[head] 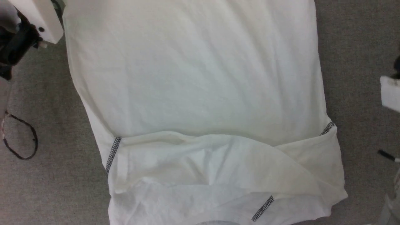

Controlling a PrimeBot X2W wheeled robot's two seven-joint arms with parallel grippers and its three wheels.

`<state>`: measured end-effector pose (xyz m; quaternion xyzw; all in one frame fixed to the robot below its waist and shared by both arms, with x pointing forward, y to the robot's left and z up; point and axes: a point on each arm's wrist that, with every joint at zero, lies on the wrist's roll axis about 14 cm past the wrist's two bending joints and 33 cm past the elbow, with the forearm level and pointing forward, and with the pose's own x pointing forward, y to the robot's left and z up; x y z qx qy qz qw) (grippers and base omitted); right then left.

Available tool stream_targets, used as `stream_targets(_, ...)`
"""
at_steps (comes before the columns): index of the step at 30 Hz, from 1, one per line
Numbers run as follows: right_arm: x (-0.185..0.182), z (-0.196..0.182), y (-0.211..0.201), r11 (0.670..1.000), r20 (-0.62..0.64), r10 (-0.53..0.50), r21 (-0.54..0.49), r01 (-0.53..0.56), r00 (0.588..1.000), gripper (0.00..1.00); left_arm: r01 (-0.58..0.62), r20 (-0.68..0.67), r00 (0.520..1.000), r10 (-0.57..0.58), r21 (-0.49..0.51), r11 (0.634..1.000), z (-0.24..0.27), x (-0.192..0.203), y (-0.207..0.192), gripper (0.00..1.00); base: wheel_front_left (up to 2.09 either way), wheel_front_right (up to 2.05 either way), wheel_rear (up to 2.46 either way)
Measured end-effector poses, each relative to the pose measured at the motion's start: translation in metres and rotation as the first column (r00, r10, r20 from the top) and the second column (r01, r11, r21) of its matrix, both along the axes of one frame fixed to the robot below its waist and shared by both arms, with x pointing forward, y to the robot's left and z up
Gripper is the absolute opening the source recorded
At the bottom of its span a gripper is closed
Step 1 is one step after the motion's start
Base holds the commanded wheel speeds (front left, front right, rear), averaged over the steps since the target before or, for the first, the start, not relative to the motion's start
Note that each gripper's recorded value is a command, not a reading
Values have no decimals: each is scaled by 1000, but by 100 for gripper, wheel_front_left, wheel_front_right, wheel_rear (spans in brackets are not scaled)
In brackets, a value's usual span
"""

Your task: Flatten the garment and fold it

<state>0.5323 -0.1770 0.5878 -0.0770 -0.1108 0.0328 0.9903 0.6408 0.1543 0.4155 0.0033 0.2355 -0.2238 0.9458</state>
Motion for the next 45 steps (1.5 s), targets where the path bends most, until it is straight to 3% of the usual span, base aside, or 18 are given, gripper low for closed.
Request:
stream_targets(4, 38, 6, 16, 998, -72, 54, 40, -51, 996, 100, -2, 7, 1000, 2, -29, 1000, 6, -7, -4, 0, 0, 0, 0)
stream_targets(11, 92, -39, 23, 992, -311, 82, 121, -46, 947, 100, -14, 3, 1000, 14, -32, 999, 10, -16, 2, 0, 0, 0, 0)
stream_targets(16, 115, -87, 18, 992, -477, 46, 123, 15, 878, 100, -28, -3, 1000, 28, -28, 999, 6, -16, 9, 0, 0, 0, 0)
stream_targets(21, 122, -143, -3, 988, -645, -31, 96, 121, 764, 100, -33, -29, 999, 32, -26, 999, -10, -17, 12, 0, 0, 0, 0)
stream_targets(25, 131, -158, -7, 991, -667, -114, -20, 135, 736, 100, -35, -29, 999, 34, -29, 999, -16, -13, 13, 0, 0, 0, 0)
stream_targets(27, 134, -168, -3, 989, -703, -79, 32, 142, 707, 92, -35, -35, 999, 34, -27, 999, -20, -13, 13, 0, 0, 0, 0)
stream_targets(32, 137, -186, 4, 990, -736, -57, 46, 134, 675, 93, -37, -53, 998, 35, -29, 999, -32, -13, 14, 0, 0, 0, 0)
stream_targets(34, 136, -195, 6, 989, -752, -46, 58, 136, 657, 100, -39, -49, 998, 37, -34, 999, -32, -11, 15, 0, 0, 0, 0)
stream_targets(36, 136, -202, 5, 989, -759, -51, 53, 140, 649, 100, -39, -50, 998, 37, -34, 999, -34, -10, 15, 0, 0, 0, 0)
stream_targets(39, 136, -211, 8, 989, -775, -46, 54, 140, 630, 79, -39, -48, 998, 38, -38, 998, -35, -8, 15, 0, 0, 0, 0)
stream_targets(41, 135, -217, 11, 987, -792, -23, 78, 138, 610, 100, -41, -49, 998, 39, -41, 998, -36, -8, 16, 0, 0, 0, 0)
stream_targets(45, 136, -220, 12, 988, -795, -27, 72, 139, 606, 100, -44, -48, 998, 41, -46, 998, -37, -8, 17, 0, 0, 0, 0)
